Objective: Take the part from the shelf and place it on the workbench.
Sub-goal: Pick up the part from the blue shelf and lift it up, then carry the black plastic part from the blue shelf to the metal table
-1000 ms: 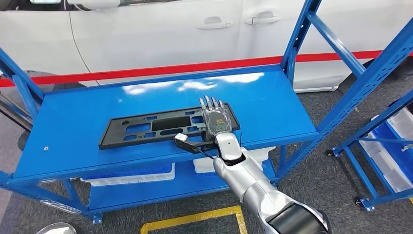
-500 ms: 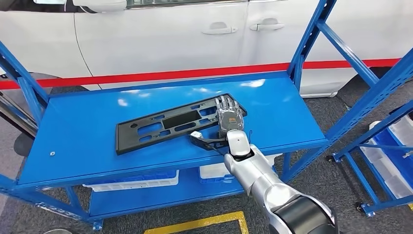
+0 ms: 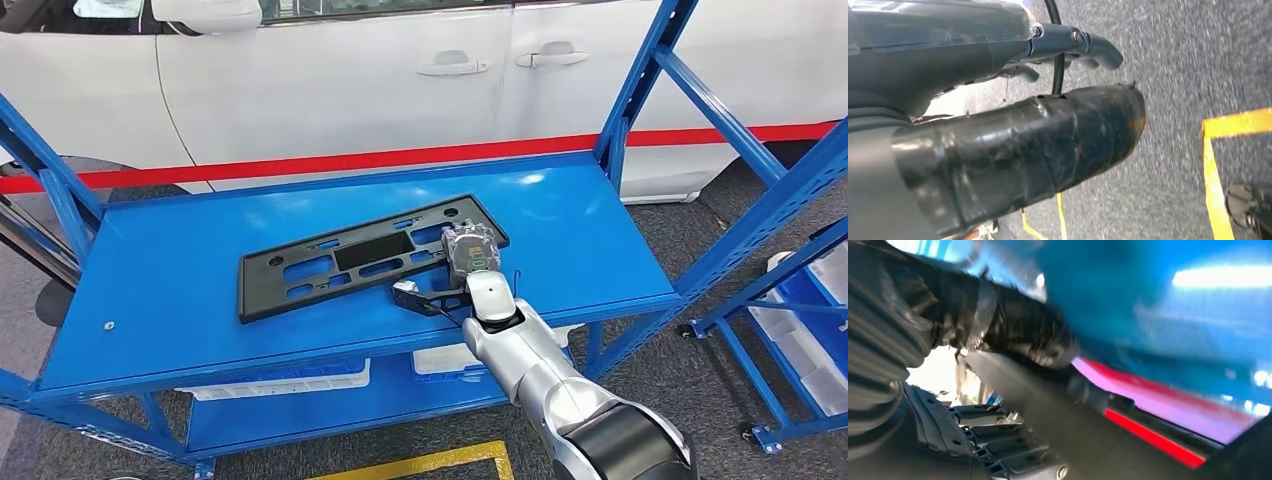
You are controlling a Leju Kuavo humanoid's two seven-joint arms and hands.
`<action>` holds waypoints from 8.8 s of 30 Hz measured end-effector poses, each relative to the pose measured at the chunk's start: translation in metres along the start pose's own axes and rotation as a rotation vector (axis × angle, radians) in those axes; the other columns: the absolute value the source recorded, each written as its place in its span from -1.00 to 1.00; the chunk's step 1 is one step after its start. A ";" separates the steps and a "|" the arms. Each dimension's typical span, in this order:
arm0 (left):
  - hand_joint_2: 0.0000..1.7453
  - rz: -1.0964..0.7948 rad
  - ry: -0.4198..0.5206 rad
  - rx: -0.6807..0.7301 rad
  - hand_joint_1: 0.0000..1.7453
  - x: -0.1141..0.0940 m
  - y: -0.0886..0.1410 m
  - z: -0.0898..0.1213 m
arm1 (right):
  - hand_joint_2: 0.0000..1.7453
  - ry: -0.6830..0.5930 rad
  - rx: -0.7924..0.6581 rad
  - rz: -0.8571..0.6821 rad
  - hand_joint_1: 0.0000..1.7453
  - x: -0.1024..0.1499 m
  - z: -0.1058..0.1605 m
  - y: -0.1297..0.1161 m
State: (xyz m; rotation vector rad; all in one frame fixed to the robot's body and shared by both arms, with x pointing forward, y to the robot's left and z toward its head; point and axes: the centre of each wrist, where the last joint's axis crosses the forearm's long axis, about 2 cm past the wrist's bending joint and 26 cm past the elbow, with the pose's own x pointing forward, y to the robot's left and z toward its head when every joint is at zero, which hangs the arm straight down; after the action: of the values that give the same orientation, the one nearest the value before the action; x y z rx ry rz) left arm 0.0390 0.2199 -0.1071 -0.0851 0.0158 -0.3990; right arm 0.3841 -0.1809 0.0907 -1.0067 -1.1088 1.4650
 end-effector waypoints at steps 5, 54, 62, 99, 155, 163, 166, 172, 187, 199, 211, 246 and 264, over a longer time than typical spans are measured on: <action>-1.00 0.013 -0.002 -0.001 -1.00 -0.001 0.000 0.000 | 1.00 -0.008 -0.003 -0.008 1.00 0.003 0.000 -0.002; 1.00 0.118 -0.010 0.034 -1.00 -0.002 0.000 0.000 | 1.00 -0.573 -0.586 -0.367 1.00 0.081 0.048 -0.103; 1.00 0.101 0.003 0.032 -1.00 0.000 0.001 0.000 | 1.00 -0.623 -0.642 -0.335 1.00 0.086 0.062 -0.095; 1.00 0.078 0.021 0.025 -1.00 0.002 0.004 0.000 | 1.00 -0.985 -0.492 -0.217 1.00 0.115 0.094 -0.072; 1.00 -0.057 0.048 0.007 -1.00 0.011 0.001 0.002 | 1.00 -0.858 -0.441 -0.148 1.00 0.080 0.094 -0.059; 1.00 -0.124 -0.004 0.000 -1.00 0.015 0.002 0.002 | 1.00 -0.778 -0.408 -0.146 1.00 0.051 0.104 -0.031; 1.00 -0.138 -0.019 0.008 -1.00 0.018 0.003 0.003 | 1.00 -0.766 -0.412 -0.140 1.00 0.045 0.106 -0.030; 1.00 -0.214 -0.028 0.033 -1.00 0.018 0.000 0.003 | 1.00 -0.714 -0.403 -0.130 1.00 0.029 0.121 -0.012; 1.00 -0.315 -0.016 0.013 -1.00 0.024 -0.014 0.004 | 1.00 -0.621 -0.380 -0.100 1.00 -0.016 0.151 0.014; 1.00 -0.331 -0.010 -0.013 -1.00 0.019 -0.010 0.003 | 1.00 -0.612 -0.372 -0.088 1.00 -0.019 0.155 0.017; 1.00 -0.063 -0.056 0.026 -1.00 0.015 0.001 0.002 | 1.00 -0.783 -0.362 -0.072 1.00 0.009 0.127 -0.009; 1.00 0.644 -0.152 -0.059 -1.00 0.006 0.003 0.001 | 1.00 -1.292 -0.298 -0.131 1.00 0.211 0.107 -0.108; 1.00 0.549 -0.144 -0.045 -1.00 0.007 0.008 0.001 | 1.00 -1.232 -0.281 -0.106 1.00 0.196 0.096 -0.104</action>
State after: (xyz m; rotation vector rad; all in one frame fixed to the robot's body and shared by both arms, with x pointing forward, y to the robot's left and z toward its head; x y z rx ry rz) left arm 0.0490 0.2249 -0.1067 -0.1489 -0.0928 0.1566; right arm 0.2847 0.0073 0.2052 -0.0870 -2.2201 1.8841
